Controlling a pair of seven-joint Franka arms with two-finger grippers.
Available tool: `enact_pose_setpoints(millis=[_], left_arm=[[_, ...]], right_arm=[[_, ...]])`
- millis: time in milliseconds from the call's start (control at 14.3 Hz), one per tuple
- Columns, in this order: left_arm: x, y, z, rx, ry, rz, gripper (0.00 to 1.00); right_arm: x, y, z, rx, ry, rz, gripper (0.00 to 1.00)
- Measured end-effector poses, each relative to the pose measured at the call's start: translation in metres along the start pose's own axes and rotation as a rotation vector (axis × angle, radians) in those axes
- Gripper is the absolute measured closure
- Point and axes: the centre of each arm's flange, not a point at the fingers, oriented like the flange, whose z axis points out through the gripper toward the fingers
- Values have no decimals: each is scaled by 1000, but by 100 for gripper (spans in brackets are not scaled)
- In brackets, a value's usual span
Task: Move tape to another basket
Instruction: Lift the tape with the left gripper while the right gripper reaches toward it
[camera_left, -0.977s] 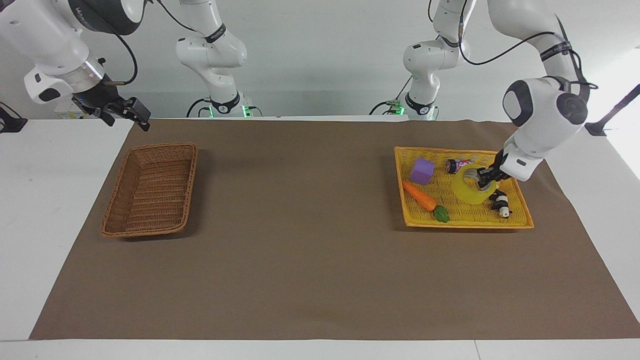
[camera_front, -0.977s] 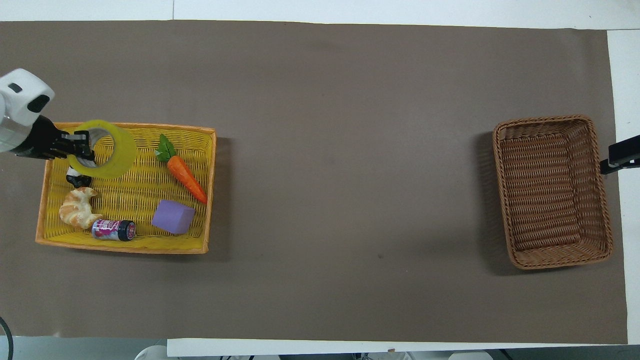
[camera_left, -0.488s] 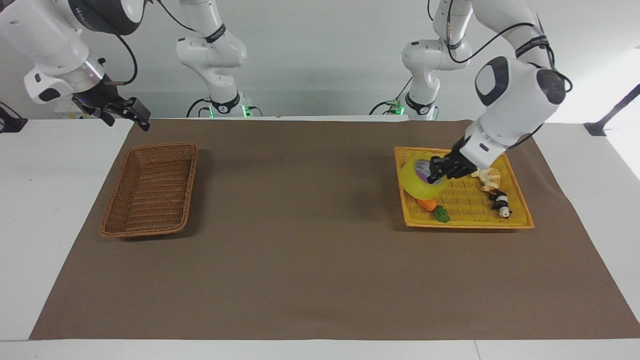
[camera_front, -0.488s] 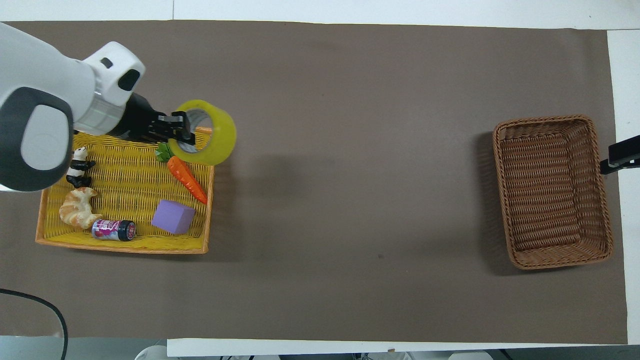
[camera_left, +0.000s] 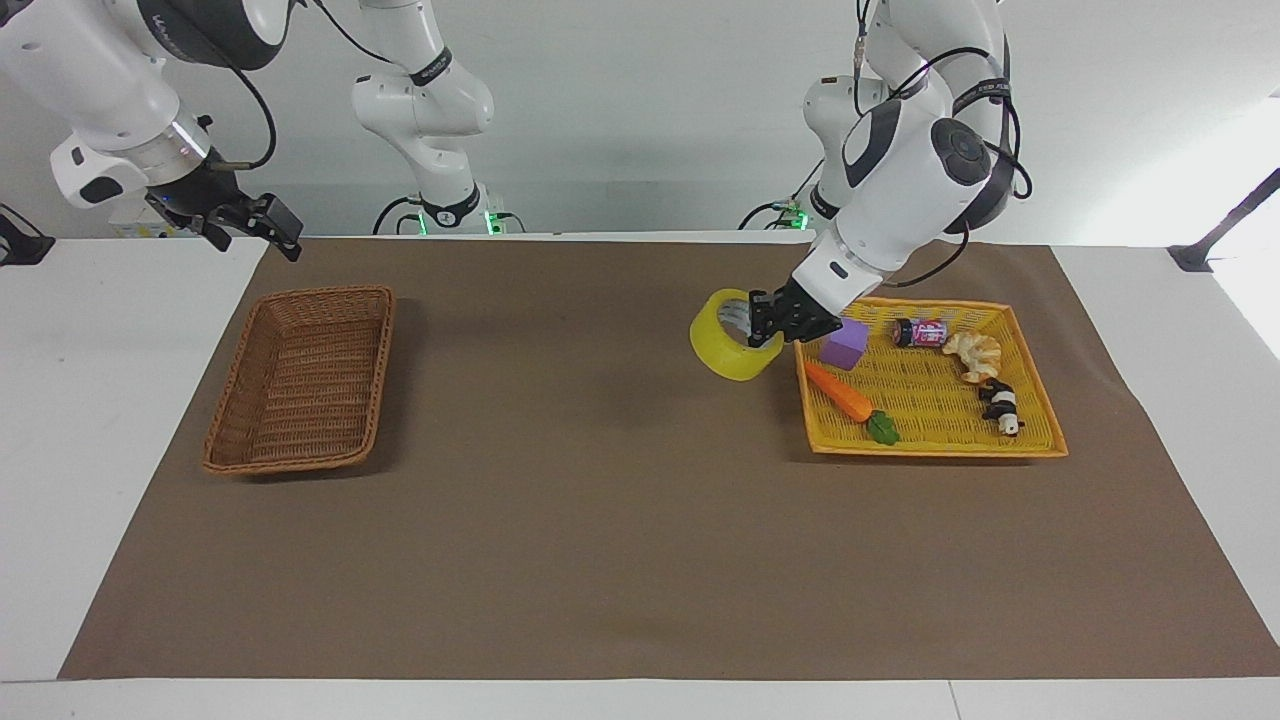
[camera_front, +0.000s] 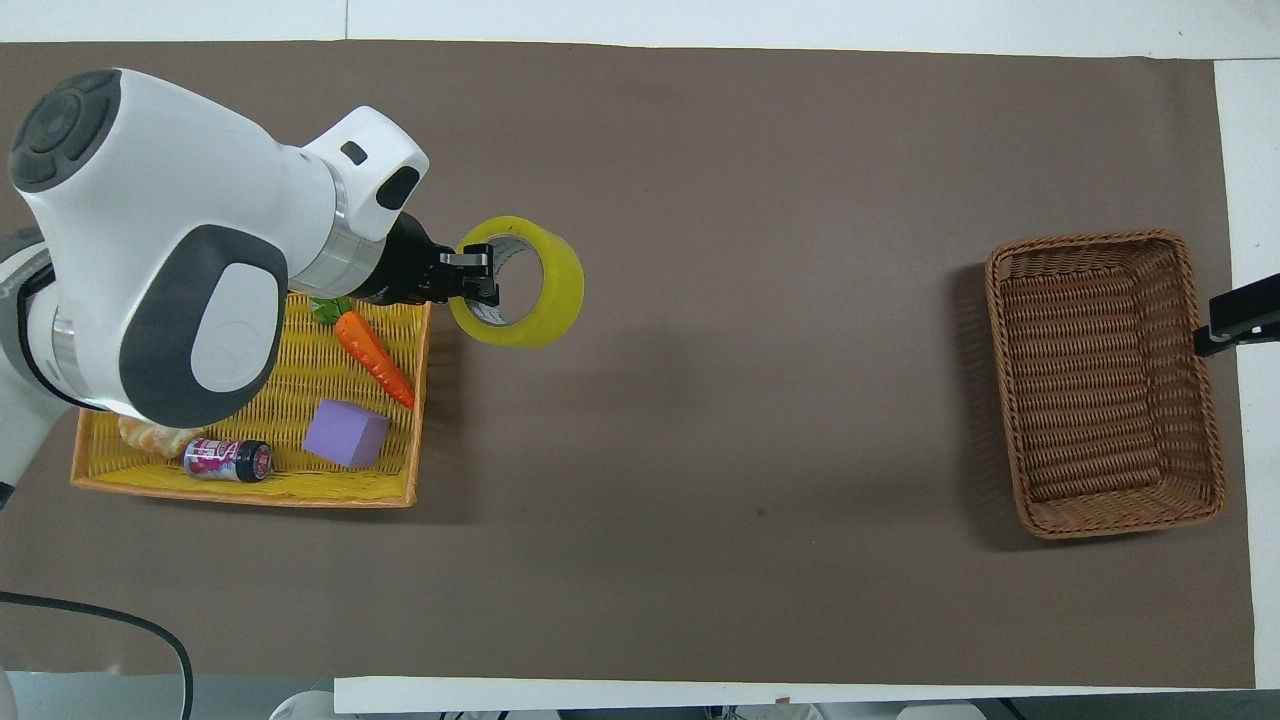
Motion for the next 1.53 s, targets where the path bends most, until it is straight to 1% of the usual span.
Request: enact_pose_setpoints(millis=[70,140,279,419,488,558,628,698,767,907,977,1116,1256,1395,1535], left_arm=[[1,-1,0,0,1,-2,78],[1,-2,-1,0,2,-5,78],[2,-3,-1,0,2,-8,78],[2,-3,-1,0,2,-10,78],[2,-3,-1,0,2,-12,78],[2,-3,-1,0,2,-14,78],[2,-3,-1,0,2,-15,78],[2,-4,-1,0,2,-16,78],[2,-4,-1,0,3,-18,78],[4,-7,-2,0,5,-24,78],[5,-9,-3,0,6,-27,78],[6,-11,-4,0,7,-30,78],[6,-11,-4,0,7,-30,78],[6,-12,-4,0,9,-32,78],[7,-14,-5,0,10,-36,78]], right_arm=[[0,-4,1,21,-4,-22,0],[-1,-9,1,70,-7,-52,0],[-1,-23,1,209,-5,-103,0],[1,-38,0,341,16,-144,0],[3,-48,1,419,30,-158,0],[5,-58,4,513,41,-162,0],[8,-69,10,623,50,-157,0],[12,-81,15,714,71,-162,0],[16,-98,20,764,103,-181,0],[18,-155,28,805,163,-220,0],[18,-186,36,840,174,-226,0],[23,-231,62,908,152,-209,0],[32,-261,88,973,134,-173,0],[34,-291,107,1012,150,-129,0],[25,-323,119,1016,194,-101,0]])
